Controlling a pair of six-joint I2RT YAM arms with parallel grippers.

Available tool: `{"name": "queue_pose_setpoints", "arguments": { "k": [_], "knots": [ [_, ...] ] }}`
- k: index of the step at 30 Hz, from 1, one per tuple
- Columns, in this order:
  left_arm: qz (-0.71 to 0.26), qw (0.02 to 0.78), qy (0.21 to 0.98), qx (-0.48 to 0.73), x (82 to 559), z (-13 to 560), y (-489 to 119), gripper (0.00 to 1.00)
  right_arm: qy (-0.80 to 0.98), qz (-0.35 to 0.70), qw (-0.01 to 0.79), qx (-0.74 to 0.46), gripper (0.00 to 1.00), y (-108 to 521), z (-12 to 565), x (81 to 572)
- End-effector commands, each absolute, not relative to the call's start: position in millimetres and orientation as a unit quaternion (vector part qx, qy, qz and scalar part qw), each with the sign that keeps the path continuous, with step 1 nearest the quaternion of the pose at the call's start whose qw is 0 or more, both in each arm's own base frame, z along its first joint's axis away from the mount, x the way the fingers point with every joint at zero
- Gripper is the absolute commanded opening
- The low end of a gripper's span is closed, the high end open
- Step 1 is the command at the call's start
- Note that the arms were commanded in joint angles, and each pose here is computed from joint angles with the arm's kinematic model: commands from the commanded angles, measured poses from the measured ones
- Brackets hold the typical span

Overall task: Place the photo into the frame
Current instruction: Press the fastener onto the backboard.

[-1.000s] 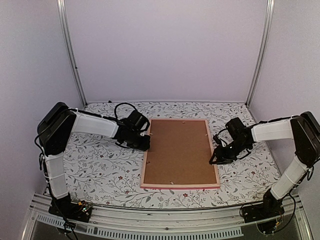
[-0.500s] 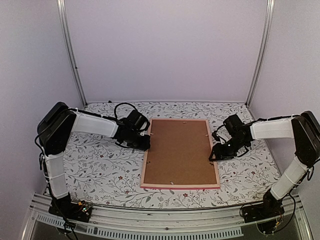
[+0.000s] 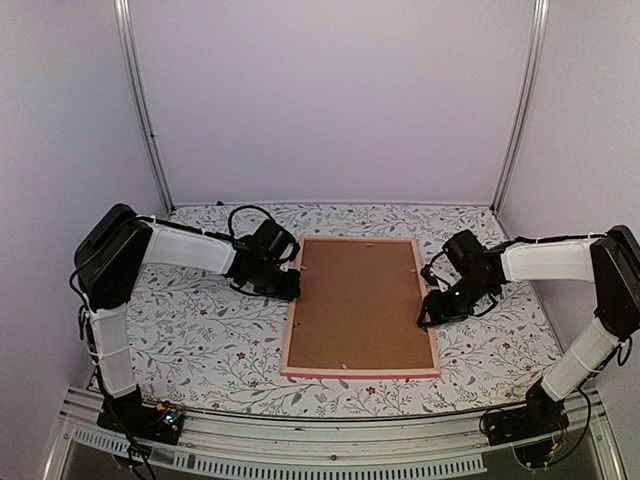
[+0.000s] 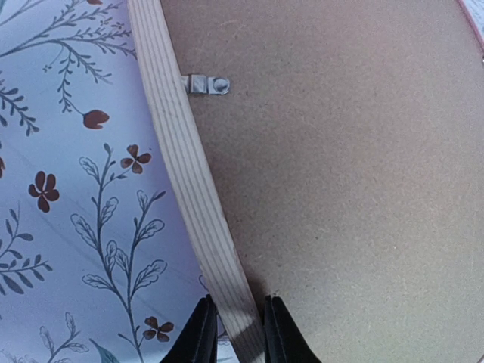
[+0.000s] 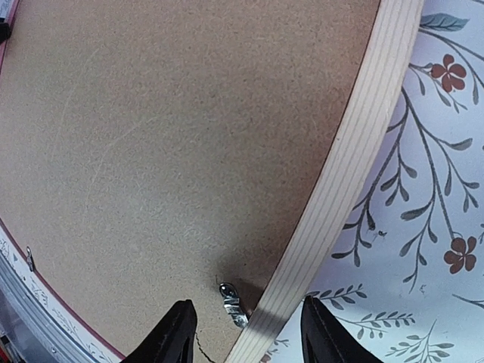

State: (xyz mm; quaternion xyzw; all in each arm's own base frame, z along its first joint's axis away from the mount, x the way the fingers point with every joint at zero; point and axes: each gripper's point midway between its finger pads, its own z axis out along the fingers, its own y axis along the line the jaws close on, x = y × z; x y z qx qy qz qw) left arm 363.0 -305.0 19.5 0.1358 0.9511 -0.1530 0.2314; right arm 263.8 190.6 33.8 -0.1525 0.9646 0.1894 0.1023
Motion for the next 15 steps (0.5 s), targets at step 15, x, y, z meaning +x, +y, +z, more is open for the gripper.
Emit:
{"name": "queue_pose_setpoints", "arguments": {
  "k": [15],
  "knots": [
    [-0.135,0.194,0.959,0.156,351.6,-1.0,-292.8,0.21,0.966,0.173,0.076,-0.176,0.45,199.2,25.8,257.6]
  ]
}}
